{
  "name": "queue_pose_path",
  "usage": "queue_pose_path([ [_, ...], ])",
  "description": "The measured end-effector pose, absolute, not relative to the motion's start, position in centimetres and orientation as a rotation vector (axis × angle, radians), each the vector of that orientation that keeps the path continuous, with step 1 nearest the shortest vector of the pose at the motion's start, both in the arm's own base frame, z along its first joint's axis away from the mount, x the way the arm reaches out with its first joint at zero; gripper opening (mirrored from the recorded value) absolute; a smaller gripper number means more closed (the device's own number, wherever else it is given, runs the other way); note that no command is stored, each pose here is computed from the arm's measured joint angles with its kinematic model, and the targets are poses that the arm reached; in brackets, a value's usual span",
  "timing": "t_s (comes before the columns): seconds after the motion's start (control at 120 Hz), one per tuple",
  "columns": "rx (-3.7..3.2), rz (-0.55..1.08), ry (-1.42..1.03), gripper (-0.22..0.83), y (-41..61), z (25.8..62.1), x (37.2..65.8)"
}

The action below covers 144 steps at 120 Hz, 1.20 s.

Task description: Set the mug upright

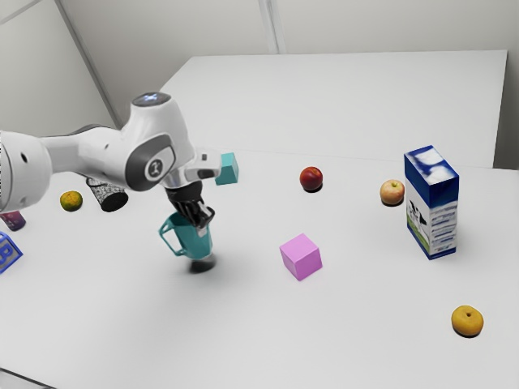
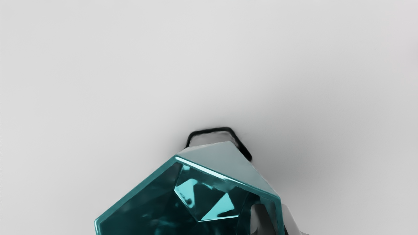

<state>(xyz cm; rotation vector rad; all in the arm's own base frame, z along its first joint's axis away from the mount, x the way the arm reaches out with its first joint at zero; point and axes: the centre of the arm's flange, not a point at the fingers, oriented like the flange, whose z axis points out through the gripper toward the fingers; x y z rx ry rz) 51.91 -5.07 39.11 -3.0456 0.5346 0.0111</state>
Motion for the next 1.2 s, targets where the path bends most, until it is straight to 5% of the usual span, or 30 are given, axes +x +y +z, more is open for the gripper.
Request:
queue_pose_path([
  [0.817,-3.064,-0.026,0.286,-0.16,-6.3,35.5,56.6],
  [1.058,-3.072,-0.023,0.263,0.25,-6.6,35.3,56.6],
  [1.2,-3.078,-0.093,0.253,0.43,-6.7,38.1,56.3],
])
